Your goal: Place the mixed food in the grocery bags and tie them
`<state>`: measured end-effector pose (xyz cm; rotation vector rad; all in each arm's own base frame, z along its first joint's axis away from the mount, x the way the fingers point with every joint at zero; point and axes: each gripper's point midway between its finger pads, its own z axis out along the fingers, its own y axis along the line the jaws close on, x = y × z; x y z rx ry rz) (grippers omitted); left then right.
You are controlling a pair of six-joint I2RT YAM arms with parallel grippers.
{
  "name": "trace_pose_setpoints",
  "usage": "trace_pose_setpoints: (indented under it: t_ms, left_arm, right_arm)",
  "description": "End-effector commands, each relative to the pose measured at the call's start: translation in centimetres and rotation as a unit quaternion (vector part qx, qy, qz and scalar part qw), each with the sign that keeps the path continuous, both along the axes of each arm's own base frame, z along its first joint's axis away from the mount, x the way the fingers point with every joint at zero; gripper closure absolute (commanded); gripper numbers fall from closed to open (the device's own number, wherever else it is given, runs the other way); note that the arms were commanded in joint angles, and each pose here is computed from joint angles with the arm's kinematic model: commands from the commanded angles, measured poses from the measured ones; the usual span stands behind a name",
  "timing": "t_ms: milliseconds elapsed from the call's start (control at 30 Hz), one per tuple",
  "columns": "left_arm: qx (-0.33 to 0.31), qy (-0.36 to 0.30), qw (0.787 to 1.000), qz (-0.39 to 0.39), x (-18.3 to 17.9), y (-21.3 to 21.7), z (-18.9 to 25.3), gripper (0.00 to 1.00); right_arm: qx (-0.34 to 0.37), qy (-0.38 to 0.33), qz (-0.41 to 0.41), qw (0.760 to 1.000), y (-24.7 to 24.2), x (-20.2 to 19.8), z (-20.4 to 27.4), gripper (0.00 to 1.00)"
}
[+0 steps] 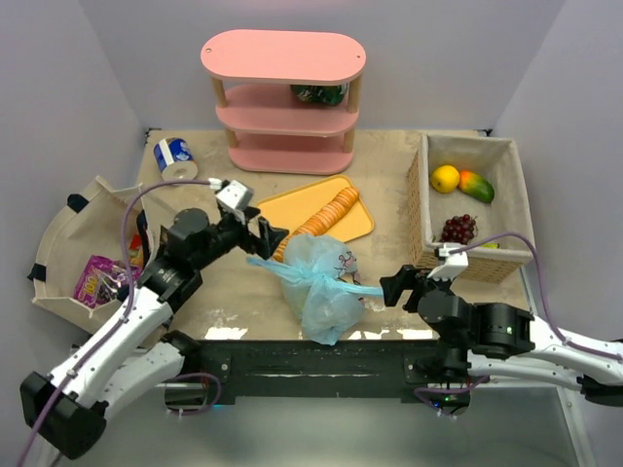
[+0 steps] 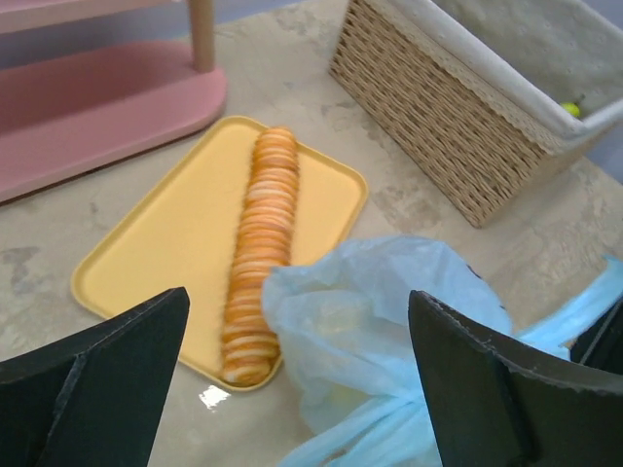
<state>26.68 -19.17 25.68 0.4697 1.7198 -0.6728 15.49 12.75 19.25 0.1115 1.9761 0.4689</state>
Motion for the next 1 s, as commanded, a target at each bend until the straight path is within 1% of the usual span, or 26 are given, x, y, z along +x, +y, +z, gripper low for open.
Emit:
trace_pose_setpoints:
  t_ms: [0, 33, 67, 100, 133, 200, 367, 500, 767, 800, 833, 900, 933, 967]
  left_arm:
    - [0.092, 0.022, 0.995, -0.018, -2.0, -3.6, -2.6, 0.00]
    - [0.106, 0.035, 0.994, -0.011, -2.1, -4.3, -3.8, 0.00]
    - [0.108, 0.039, 0.992, -0.041, -3.5, -6.2, -4.2, 0.00]
    - [0.104, 0.049, 0.992, -0.049, -4.0, -7.1, -4.4, 0.00]
    - [0.113, 0.063, 0.990, -0.063, -4.7, -8.3, -5.5, 0.00]
    - [0.113, 0.078, 0.988, -0.069, -5.1, -9.1, -6.2, 0.00]
    - [0.112, 0.102, 0.984, -0.088, -5.6, -10.5, -7.8, 0.00]
    - [0.139, 0.118, 0.979, -0.089, -5.7, -10.6, -10.4, 0.00]
    - [0.122, 0.139, 0.972, -0.144, -7.6, -12.1, -12.3, 0.01]
    - [0.116, 0.141, 0.971, -0.157, -7.9, -12.4, -12.2, 0.04]
    - [0.116, 0.144, 0.969, -0.164, -8.3, -12.5, -12.3, 0.14]
    - [0.100, 0.135, 0.970, -0.176, -8.3, -13.2, -11.7, 0.29]
    - [0.098, 0.134, 0.970, -0.177, -8.3, -13.2, -11.5, 0.51]
    - [0.096, 0.131, 0.971, -0.177, -8.3, -13.3, -11.3, 0.62]
  right_arm:
    - [-0.013, -0.014, 0.027, 0.999, 1.4, 0.2, 1.2, 0.12]
    - [-0.005, -0.015, 0.028, 0.999, 1.7, 0.2, 1.2, 0.11]
    - [-0.002, -0.016, 0.033, 0.999, 1.9, 0.2, 1.2, 0.11]
    - [0.002, -0.017, 0.036, 0.999, 2.2, 0.2, 1.1, 0.10]
    - [0.005, -0.018, 0.039, 0.999, 2.3, 0.1, 1.1, 0.09]
    - [0.007, -0.015, 0.044, 0.999, 2.5, 0.0, 0.7, 0.09]
    - [0.005, -0.013, 0.046, 0.999, 2.0, -0.2, 0.2, 0.08]
    - [0.011, -0.016, 0.046, 0.999, 1.8, -0.2, -0.1, 0.08]
    - [0.018, -0.021, 0.038, 0.999, 1.3, -0.1, 0.2, 0.07]
    - [0.017, -0.020, 0.038, 0.999, 1.3, -0.1, 0.1, 0.07]
    - [0.017, -0.021, 0.035, 0.999, 1.2, -0.1, 0.1, 0.07]
    - [0.018, -0.020, 0.033, 0.999, 1.1, -0.1, 0.1, 0.07]
    - [0.018, -0.021, 0.029, 0.999, 1.0, 0.0, 0.1, 0.07]
    - [0.019, -0.020, 0.026, 0.999, 0.9, 0.0, 0.1, 0.07]
